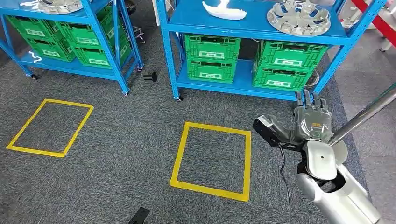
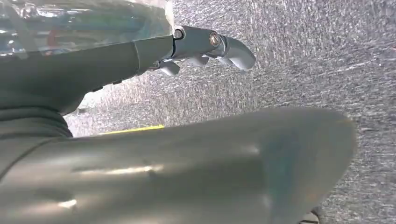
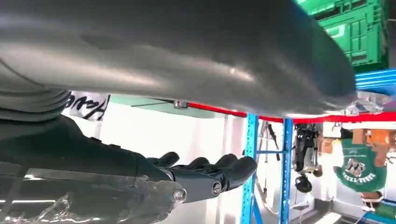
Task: Take the parts from the cabinet and place them on the table.
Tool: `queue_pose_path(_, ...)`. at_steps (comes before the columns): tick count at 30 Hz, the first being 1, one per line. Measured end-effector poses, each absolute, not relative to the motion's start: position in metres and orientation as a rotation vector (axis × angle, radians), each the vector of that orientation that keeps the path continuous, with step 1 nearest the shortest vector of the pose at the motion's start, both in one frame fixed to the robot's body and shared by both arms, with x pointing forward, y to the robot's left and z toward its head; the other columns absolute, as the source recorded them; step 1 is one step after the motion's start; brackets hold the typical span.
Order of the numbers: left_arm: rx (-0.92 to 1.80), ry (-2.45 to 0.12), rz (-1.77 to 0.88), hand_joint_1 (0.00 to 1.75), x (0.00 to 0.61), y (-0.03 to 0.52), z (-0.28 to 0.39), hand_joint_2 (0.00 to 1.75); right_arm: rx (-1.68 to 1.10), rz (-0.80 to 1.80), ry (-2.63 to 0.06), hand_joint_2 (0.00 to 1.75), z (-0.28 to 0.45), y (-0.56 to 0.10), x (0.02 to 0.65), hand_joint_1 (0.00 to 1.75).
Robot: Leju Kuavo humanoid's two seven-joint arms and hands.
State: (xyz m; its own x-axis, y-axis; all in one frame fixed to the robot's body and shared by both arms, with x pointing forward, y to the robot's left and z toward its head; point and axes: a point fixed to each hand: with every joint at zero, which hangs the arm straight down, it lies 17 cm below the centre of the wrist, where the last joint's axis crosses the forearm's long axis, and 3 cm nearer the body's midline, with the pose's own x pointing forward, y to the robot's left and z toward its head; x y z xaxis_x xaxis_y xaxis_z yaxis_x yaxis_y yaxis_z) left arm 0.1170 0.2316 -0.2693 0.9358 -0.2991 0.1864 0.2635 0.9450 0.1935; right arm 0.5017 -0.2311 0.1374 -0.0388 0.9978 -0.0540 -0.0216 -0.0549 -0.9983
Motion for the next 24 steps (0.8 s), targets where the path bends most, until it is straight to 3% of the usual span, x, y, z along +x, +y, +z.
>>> queue_pose_path(24, 0.185, -0.223, -0.334, 0.00, 0.124, 0.232, -0.268, 0.00, -1.164, 1.276, -1.210, 0.00, 0.129, -0.224, 0.493, 0.00)
